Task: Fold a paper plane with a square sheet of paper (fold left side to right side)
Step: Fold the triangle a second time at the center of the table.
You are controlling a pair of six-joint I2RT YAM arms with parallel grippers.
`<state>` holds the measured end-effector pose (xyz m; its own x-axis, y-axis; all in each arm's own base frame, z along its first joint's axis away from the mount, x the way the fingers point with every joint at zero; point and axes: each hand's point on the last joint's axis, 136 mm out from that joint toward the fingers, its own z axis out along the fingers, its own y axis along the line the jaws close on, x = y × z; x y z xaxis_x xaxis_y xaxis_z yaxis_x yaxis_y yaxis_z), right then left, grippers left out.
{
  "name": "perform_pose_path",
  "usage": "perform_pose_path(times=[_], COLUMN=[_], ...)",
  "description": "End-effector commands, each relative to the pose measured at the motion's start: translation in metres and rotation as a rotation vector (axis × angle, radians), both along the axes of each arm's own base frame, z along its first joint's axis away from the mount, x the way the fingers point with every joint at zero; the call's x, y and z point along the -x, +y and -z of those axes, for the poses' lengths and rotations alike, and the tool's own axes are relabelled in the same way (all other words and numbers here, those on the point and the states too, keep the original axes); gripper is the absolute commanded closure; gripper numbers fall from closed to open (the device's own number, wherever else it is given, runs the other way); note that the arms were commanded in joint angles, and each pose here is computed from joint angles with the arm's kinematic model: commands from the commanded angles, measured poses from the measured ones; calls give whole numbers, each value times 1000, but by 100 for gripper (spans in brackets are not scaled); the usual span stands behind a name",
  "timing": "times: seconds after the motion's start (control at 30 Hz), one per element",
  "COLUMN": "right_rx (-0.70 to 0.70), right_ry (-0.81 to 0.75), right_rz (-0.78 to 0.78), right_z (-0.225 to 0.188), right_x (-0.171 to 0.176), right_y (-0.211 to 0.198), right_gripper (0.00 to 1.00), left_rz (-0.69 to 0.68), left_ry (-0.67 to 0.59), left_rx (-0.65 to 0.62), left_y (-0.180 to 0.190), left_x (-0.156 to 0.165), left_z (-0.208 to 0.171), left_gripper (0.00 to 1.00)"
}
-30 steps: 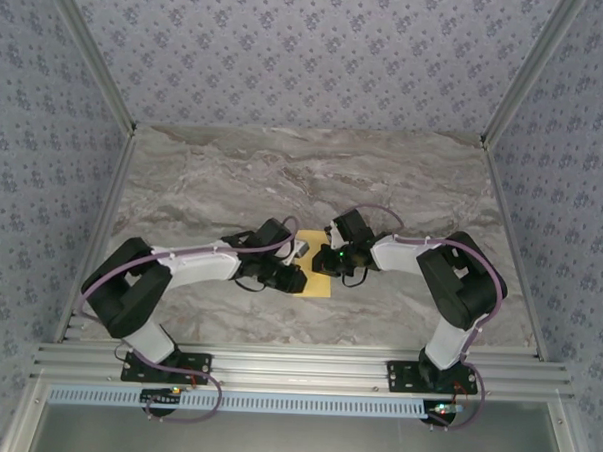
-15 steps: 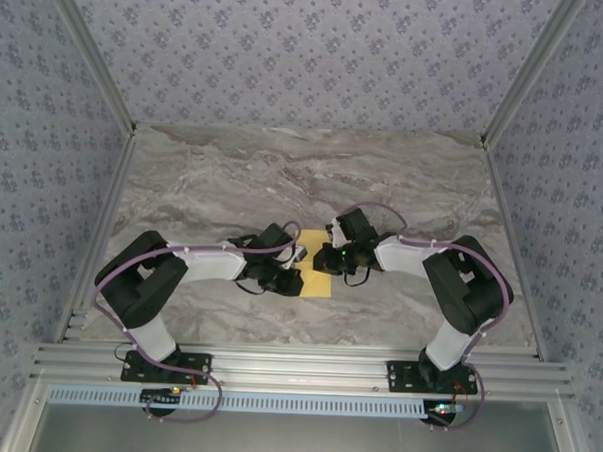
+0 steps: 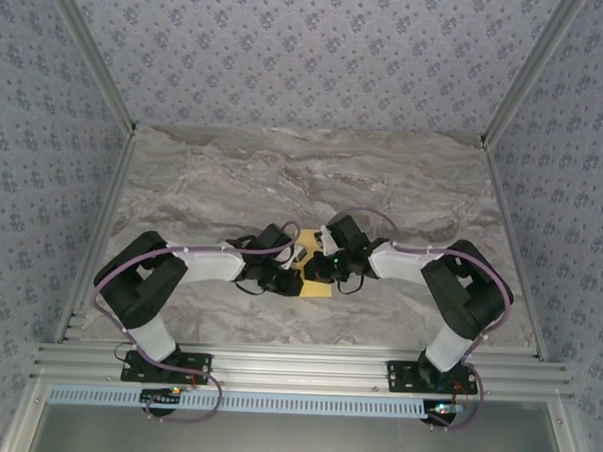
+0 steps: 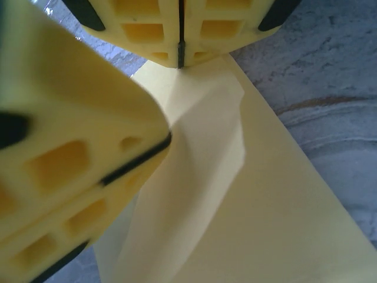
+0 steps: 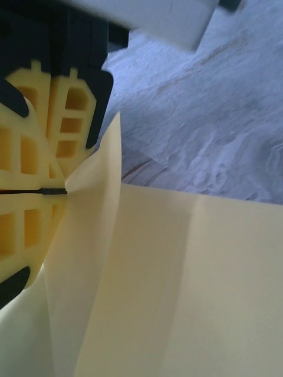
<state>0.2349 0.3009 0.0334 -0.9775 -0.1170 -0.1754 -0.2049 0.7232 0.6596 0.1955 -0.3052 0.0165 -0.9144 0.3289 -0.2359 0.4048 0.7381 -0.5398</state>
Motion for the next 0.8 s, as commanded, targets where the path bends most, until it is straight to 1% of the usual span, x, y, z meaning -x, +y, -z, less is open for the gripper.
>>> perform_pose_path(times=[0.0, 0.23, 0.37, 0.77], right_rx=[18, 106, 155, 183], right_ry=[36, 57, 59, 29], right_rz=[5, 6, 6, 39], right_z=[10, 28, 38, 35], right_x=[5, 8, 7, -22], right_y=[2, -12, -27, -52], right_gripper=[92, 92, 92, 92], left_rz=[-25, -59, -68, -73], left_ry=[47, 66, 82, 103], left_rx=[-91, -135, -154, -171], left_y=[20, 30, 35, 39], left_x=[10, 9, 11, 14], left_z=[22, 29, 34, 42], left_gripper=[93, 94, 94, 94])
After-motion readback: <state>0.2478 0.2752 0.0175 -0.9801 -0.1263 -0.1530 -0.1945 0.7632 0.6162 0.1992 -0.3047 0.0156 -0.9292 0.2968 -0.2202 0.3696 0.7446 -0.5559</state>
